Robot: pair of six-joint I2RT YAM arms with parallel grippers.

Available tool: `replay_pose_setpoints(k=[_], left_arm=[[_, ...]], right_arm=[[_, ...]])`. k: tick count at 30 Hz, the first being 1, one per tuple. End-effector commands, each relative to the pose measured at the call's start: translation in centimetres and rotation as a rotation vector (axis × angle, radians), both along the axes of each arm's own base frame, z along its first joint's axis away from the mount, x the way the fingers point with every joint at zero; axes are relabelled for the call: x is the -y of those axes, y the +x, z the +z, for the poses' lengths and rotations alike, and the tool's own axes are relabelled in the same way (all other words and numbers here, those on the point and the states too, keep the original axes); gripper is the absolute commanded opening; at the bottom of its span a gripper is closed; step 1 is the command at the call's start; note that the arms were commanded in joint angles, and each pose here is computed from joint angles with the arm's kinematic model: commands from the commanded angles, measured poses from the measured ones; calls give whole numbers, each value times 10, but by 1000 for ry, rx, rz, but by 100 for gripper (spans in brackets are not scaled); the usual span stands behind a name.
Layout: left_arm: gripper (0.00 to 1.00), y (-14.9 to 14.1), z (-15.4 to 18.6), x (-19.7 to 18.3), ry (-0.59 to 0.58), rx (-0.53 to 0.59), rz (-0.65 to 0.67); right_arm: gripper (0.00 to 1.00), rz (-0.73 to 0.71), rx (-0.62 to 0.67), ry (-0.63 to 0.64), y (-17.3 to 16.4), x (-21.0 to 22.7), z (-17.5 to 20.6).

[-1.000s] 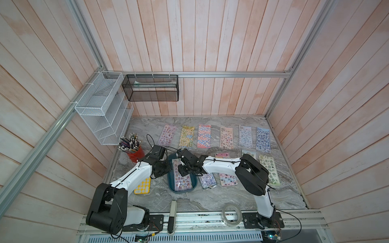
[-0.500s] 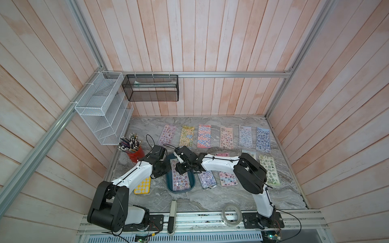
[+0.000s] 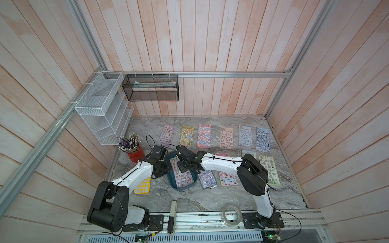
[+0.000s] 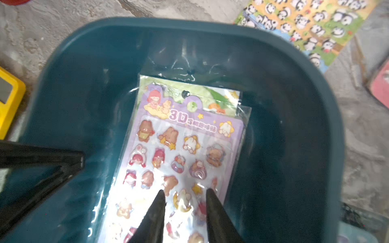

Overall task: Take the stickers out of the storage box
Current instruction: Pick up the sticker from the storage box.

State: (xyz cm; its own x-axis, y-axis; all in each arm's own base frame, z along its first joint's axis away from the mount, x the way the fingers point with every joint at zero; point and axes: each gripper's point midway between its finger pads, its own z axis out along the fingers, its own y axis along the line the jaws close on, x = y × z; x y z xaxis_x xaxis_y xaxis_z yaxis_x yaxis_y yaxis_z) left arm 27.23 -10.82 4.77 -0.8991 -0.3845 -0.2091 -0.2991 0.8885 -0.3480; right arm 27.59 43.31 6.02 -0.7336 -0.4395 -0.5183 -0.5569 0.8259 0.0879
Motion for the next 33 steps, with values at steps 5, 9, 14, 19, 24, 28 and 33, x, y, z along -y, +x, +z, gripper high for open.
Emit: replay_pose_setpoints(k=[5,9,14,19,24,28,33], left_arm=[[3,5,9,2,-6,31,8],[4,5,10,3,-15,34,5],[4,9,11,10,-42,46,-5],[4,14,16,14,-48,60,-16],[6,18,20,19,-60,67,-25],[18,20,24,26,-85,82,-38],[29,22,37,33,-108,115,-55]], right_arm=[[50,-59,-62,-128,-6,11,-45],[53,-47,-133,-89,-14,3,-59],[44,85,-307,129,-41,-33,-66],[39,231,-419,308,-64,-60,-55],[39,317,-462,380,-75,-73,-45],[29,356,-483,455,-80,-80,-34],[23,393,-530,601,-82,-80,-14]])
